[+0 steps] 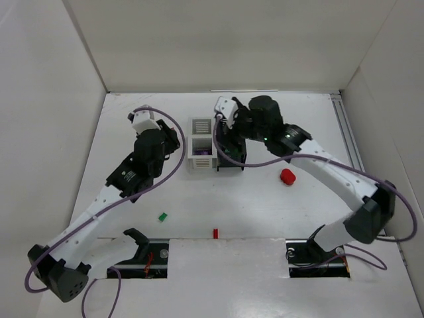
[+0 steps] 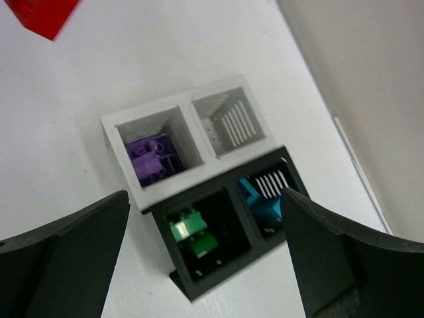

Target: Sort the legos into containers by color

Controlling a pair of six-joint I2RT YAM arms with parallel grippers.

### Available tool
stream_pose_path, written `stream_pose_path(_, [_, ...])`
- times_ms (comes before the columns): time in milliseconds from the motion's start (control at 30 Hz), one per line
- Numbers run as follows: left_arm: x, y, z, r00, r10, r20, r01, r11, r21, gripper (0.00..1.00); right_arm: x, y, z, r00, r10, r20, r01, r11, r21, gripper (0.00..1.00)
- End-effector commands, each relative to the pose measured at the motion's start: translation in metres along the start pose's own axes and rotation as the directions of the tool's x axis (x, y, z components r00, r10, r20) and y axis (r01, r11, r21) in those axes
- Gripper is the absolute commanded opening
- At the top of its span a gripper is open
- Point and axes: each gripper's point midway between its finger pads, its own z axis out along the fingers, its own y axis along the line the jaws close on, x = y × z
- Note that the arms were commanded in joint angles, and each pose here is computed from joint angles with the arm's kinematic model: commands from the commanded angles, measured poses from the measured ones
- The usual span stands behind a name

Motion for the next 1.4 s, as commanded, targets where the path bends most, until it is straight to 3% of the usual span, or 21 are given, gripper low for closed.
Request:
stream_pose_path(0, [-0.004,-0.032,0.018,0.999,0.044,-0.006,-0.044,0.995,0.084,0.0,0.004,-0.032,-0.046,0.998,0.057,0.014,-0.059,0.988,0.146,1.0])
stream_pose_path(267, [0.002,-0.072,0.083,0.988,0.155,0.012,-0.156,0.981,0.115,0.0,0.119,-0.056,-0.131,0.948,0.246,-0.203,-0.162,0.919,0.359,1.0])
stream_pose_path(633, [0.022,-0.083,0.158,0.976,0.219,-0.009,-0.218,0.974,0.062,0.0,0.185,-0.065,-0.195,0.858,0.413,-0.304,-0.213,0.826,0.521,1.0])
stream_pose_path(733, [0.036,-0.076,0.172,0.974,0.223,-0.047,-0.22,0.974,0.059,0.16,0.191,-0.067,-0.201,0.847,0.432,-0.311,-0.219,0.815,0.537,1.0])
stream_pose_path(867, [0.048,-0.075,0.18,0.97,0.234,-0.072,-0.23,0.971,0.061,0.18,0.199,-0.069,-0.205,0.831,0.456,-0.319,-0.231,0.804,0.548,1.0])
stream_pose_path(1300, [0.064,-0.071,0.169,0.964,0.238,-0.118,-0.226,0.968,0.104,0.53,0.226,-0.053,-0.2,0.788,0.489,-0.375,-0.261,0.816,0.516,1.0])
stream_pose_path(1367, [0.065,-0.073,0.169,0.964,0.238,-0.122,-0.225,0.968,0.114,0.54,0.228,-0.049,-0.198,0.788,0.482,-0.382,-0.262,0.825,0.501,1.0])
